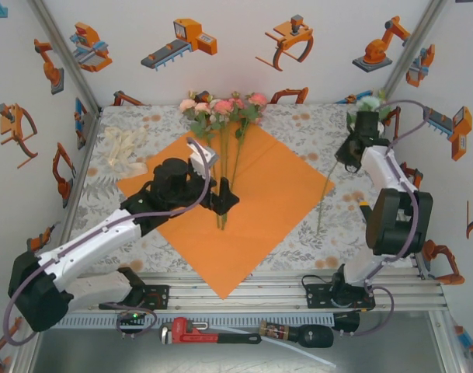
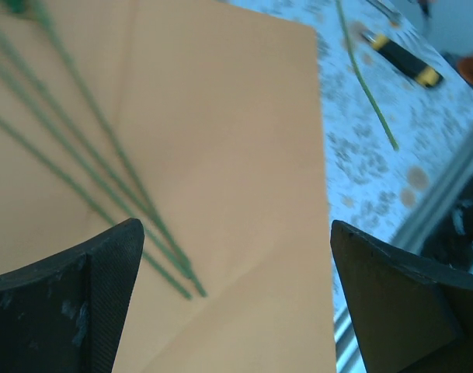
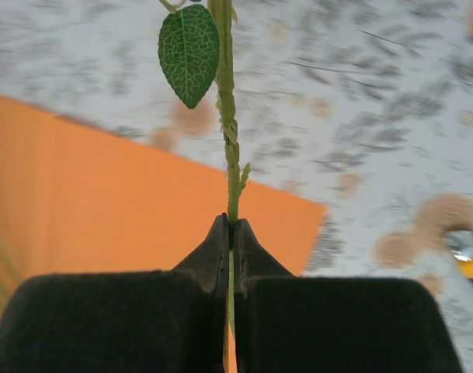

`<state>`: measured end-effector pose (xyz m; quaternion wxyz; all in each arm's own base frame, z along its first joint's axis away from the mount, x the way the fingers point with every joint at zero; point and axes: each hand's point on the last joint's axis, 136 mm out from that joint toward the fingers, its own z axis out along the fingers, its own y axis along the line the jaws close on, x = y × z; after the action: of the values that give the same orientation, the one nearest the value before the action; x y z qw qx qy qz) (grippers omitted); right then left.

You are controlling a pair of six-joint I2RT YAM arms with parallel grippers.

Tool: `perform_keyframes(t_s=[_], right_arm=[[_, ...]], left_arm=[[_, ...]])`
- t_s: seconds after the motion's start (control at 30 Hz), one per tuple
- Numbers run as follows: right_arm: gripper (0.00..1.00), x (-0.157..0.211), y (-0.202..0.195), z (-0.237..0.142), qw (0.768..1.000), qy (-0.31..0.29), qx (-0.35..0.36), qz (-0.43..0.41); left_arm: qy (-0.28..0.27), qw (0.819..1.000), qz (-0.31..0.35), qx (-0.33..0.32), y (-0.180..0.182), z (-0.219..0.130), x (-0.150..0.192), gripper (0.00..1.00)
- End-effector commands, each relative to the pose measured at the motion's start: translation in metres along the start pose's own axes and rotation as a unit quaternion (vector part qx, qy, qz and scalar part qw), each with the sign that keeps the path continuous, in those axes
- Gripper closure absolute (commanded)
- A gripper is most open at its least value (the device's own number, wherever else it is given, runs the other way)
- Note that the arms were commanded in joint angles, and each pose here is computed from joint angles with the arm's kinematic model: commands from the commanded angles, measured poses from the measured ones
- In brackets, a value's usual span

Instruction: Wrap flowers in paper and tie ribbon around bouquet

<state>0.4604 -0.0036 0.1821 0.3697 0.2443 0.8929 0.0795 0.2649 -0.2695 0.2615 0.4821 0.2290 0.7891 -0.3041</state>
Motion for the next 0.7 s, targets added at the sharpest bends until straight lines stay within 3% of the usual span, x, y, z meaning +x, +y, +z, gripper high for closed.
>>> perform_keyframes(t_s=[0.0,0.1,0.27,0.53,0.67], right_arm=[[1.0,0.002,0.08,-0.021,0.997,-0.03,-0.07,0.004],[1.0,0.03,0.148,-0.019,0.992,-0.024,-0.124,0.021],[1.0,0.082,0.231,0.0,0.988,-0.005,-0.152,0.001],[1.0,0.143,0.28,0.053,0.984,0.048,-0.167,-0.042],[1.0,0.166,0.273,0.082,0.984,0.08,-0.142,-0.073]], left_arm=[[-0.014,0.988,-0.077,-0.13,0.064,-0.019,0.005,0.03],[-0.023,0.976,-0.126,-0.177,0.095,-0.036,0.013,0.03],[-0.028,0.969,-0.148,-0.195,0.107,-0.051,0.022,0.03],[-0.025,0.971,-0.147,-0.189,0.105,-0.056,0.028,0.03],[-0.024,0.971,-0.148,-0.185,0.104,-0.056,0.03,0.03]])
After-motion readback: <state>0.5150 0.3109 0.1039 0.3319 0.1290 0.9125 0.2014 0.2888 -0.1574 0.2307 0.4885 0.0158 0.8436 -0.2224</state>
